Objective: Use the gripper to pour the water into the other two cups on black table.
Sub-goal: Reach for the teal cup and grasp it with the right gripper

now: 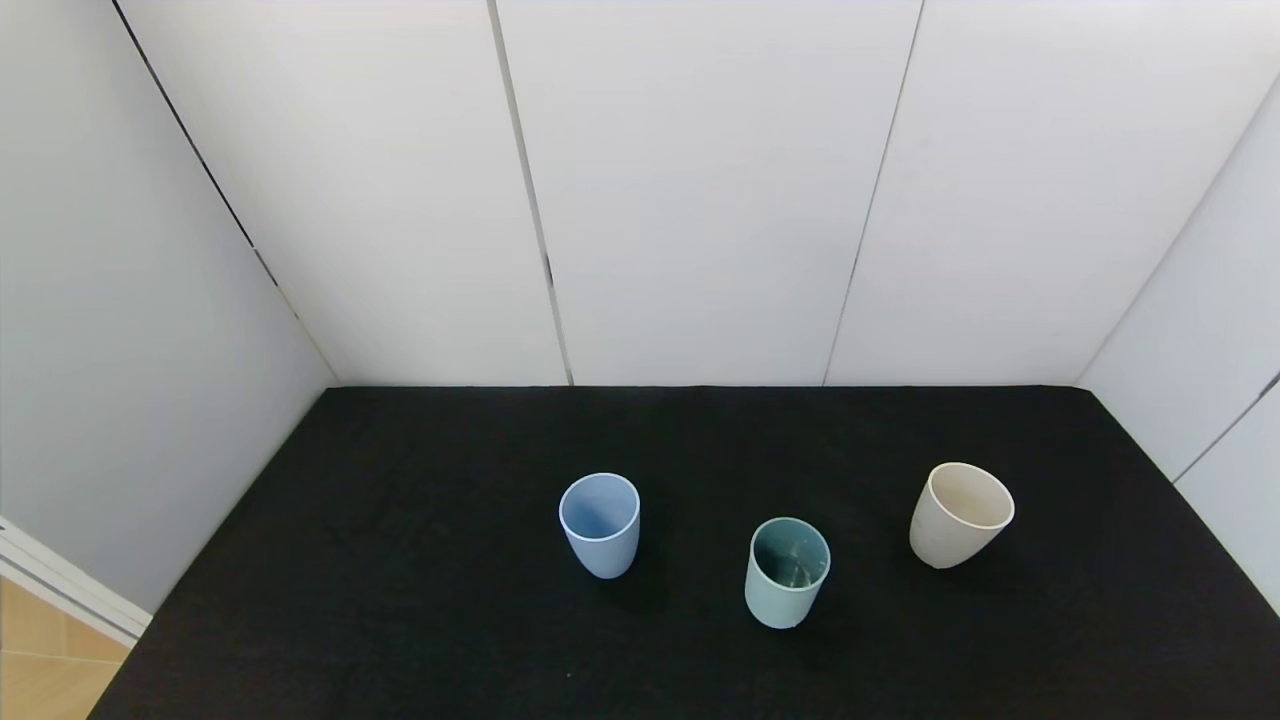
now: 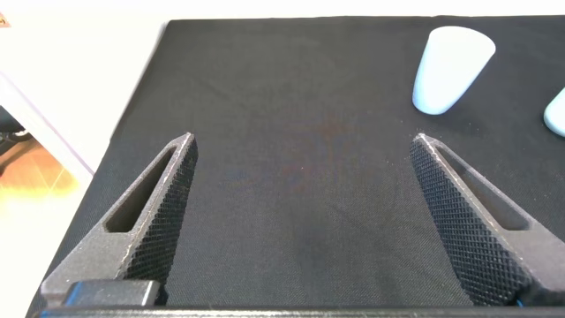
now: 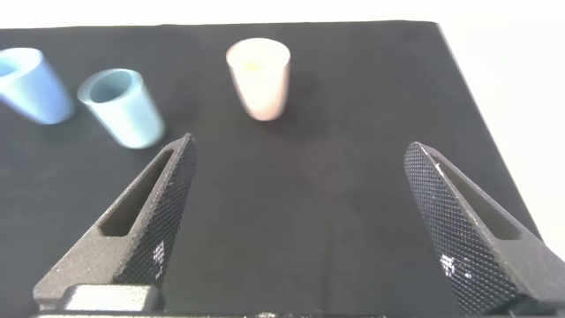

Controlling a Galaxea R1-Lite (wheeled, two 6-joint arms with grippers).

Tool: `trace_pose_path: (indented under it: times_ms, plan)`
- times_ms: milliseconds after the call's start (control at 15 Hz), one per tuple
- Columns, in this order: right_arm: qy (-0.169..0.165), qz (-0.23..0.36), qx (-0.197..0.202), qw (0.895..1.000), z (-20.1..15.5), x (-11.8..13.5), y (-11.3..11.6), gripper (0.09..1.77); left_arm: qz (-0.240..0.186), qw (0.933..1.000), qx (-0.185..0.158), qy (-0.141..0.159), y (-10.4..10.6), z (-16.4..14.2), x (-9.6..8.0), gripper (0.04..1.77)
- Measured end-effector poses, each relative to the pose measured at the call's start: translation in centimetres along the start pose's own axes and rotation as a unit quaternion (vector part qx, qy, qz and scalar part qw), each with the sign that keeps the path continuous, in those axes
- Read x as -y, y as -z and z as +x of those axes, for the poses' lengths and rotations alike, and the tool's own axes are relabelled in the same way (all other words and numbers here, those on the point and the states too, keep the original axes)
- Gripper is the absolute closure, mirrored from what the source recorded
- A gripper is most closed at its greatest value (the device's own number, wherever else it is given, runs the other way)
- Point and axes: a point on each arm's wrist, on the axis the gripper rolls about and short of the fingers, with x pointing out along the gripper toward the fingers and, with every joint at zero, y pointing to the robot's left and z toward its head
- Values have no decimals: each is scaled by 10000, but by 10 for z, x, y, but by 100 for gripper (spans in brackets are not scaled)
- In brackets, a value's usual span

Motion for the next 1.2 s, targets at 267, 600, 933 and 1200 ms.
trace_pose_path:
  times_ms: [267, 600, 933, 1200]
  plan:
    - [-194, 63, -611, 9979, 24, -3, -39, 15, 2, 10000, 0, -4, 0, 0, 0, 9]
    - [-710, 38, -1448, 9869, 87, -7, -68, 15, 2, 10000, 0, 2, 0, 0, 0, 9]
    - [-1429, -211, -2033, 9684, 155, -34, -70, 15, 0, 10000, 0, 0, 0, 0, 0, 9]
    - [-1653, -598, -2281, 9576, 202, -76, -52, 15, 0, 10000, 0, 2, 0, 0, 0, 9]
